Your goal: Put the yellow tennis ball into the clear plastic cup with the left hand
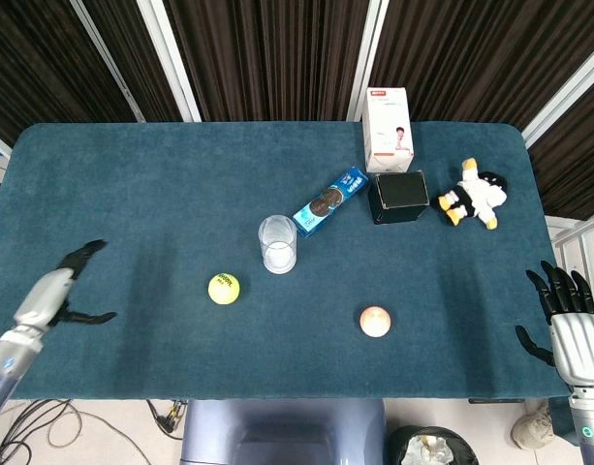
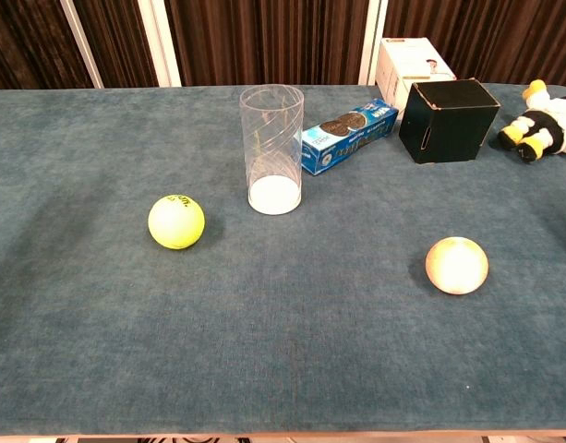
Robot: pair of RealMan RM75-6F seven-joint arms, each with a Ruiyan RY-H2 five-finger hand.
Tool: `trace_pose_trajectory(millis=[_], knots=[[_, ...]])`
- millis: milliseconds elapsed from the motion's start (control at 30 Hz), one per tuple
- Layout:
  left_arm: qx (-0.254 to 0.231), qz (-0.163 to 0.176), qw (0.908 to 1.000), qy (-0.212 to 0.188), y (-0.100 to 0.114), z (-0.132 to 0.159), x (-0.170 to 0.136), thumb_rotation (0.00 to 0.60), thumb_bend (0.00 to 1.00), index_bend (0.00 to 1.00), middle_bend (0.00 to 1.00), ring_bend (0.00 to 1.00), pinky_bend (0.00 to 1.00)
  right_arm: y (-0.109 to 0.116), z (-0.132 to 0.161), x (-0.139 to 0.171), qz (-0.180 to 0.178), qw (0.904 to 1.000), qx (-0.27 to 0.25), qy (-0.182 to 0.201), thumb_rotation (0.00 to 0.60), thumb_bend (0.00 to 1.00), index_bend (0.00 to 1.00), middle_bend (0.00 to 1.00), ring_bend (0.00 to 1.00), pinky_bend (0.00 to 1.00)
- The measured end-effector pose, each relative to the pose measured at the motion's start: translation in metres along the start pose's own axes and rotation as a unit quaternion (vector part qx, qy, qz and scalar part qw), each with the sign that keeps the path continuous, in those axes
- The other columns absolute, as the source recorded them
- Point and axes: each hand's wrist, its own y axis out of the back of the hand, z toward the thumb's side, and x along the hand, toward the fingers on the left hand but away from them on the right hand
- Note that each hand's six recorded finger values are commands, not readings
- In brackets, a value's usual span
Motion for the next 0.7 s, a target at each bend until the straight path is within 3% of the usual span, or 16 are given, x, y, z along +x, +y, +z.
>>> trace_pose_trajectory(millis=[233,700], knots=[[0.023,-0.052,0.9980,-0.026,-0.033,0.034,0.048,0.600,0.00,0.06,0.05,0.00,0.00,-0.002,0.000,0.000,0.003,1.0000,0.003,-0.002,0.600,0.35,0.13,0.04,0.05,0.01],[0.074,-0.074,0.9931,-0.054,-0.085,0.074,0.087,0.600,0.02,0.09,0.08,0.05,0.05,0.000,-0.003,-0.001,-0.002,1.0000,0.004,-0.008,0.600,0.35,0.13,0.04,0.05,0.01]])
